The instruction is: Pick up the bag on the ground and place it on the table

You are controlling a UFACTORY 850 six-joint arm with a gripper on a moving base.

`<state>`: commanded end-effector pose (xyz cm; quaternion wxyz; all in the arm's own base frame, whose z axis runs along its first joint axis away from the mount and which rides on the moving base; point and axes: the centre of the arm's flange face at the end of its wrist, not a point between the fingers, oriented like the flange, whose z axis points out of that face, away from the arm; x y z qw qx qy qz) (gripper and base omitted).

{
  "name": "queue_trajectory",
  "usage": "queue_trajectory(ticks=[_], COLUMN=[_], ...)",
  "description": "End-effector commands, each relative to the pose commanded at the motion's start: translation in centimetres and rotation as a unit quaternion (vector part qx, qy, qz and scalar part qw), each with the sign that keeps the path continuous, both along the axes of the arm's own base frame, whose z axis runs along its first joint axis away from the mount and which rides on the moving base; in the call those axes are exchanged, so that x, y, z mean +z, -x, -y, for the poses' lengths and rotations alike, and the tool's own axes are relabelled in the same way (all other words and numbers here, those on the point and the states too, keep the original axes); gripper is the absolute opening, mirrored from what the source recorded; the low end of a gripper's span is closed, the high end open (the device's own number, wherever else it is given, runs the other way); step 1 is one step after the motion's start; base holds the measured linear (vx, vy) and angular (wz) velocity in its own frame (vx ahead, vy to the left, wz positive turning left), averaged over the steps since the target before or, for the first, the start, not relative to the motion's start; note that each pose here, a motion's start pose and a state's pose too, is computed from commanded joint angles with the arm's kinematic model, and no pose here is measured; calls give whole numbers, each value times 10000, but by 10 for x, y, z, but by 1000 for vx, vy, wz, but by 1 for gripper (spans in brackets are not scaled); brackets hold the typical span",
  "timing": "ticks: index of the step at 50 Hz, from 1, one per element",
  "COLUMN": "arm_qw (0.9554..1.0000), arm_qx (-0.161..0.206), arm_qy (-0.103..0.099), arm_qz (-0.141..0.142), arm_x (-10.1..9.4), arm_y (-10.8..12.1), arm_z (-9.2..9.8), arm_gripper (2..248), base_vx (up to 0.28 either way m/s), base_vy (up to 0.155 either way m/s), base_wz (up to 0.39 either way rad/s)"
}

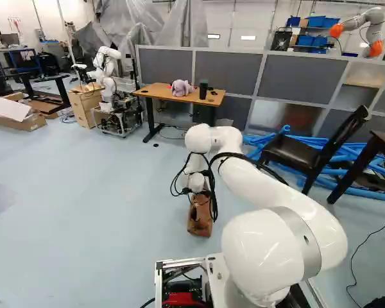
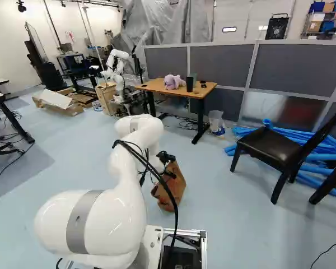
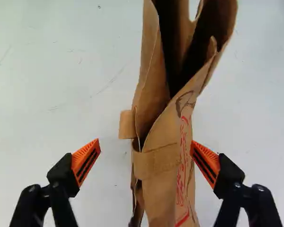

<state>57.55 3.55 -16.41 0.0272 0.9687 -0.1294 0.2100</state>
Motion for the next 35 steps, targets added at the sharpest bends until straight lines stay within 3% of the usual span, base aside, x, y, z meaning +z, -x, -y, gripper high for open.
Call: queue_trajectory(ticks=[10,11,16,17,21,22,26,27,31,32,35], arm_qw=[10000,10000,10000,10000,10000,10000,10000,10000,10000,10000,10000], arm_qx=[0,0,0,0,0,0,0,0,0,0,0], arm_qy=[0,0,0,0,0,0,0,0,0,0,0], arm_qz=[0,0,1,1,1,1,1,1,1,1,0], arm_x=[-3,-4,-4,-4,-4,-4,-4,-4,-4,-4,-2], arm_y=[0,0,0,0,0,0,0,0,0,0,0], arm_z=[0,0,0,0,0,0,0,0,0,0,0], arm_gripper=[241,204,204,165,165,127,127,89,89,51,51], base_vx=[0,0,0,0,0,0,0,0,0,0,0], base_vy=[0,0,0,0,0,0,0,0,0,0,0], base_wz=[0,0,0,0,0,0,0,0,0,0,0])
